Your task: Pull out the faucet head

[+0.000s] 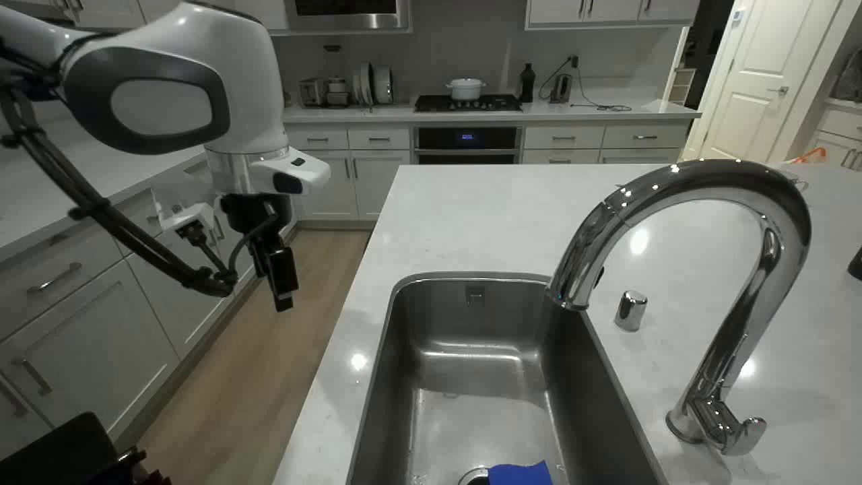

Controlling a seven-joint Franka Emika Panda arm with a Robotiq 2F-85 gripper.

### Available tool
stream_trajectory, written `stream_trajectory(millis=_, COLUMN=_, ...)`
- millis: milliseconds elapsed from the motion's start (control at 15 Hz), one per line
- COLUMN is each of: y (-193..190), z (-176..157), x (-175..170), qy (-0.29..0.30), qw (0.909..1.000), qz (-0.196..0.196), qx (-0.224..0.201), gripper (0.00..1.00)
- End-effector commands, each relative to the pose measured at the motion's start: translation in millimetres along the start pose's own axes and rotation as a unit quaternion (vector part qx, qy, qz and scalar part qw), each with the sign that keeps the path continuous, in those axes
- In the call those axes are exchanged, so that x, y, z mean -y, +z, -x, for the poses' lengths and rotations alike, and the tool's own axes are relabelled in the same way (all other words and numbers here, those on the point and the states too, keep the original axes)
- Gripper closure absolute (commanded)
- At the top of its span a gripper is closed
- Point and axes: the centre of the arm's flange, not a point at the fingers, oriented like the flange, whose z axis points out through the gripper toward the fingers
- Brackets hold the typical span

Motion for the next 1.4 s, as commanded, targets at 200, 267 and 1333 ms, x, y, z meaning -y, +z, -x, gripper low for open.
stream_trajectory(millis=200, y=0.4, z=-6.8, x=-5.0, qy=0.012, qw=0.9999, qz=0.007, qx=-0.008, gripper=0.0)
stream_trajectory(millis=267, y=0.2, z=-9.8, x=-8.8, qy=0.021, qw=0.9996, qz=0.009, qx=-0.014, gripper=0.0)
stream_trajectory(millis=1333, y=-44.9, z=-48.0, x=-131.3, qy=0.199, qw=0.9621, qz=0.093, qx=-0.162, gripper=0.0)
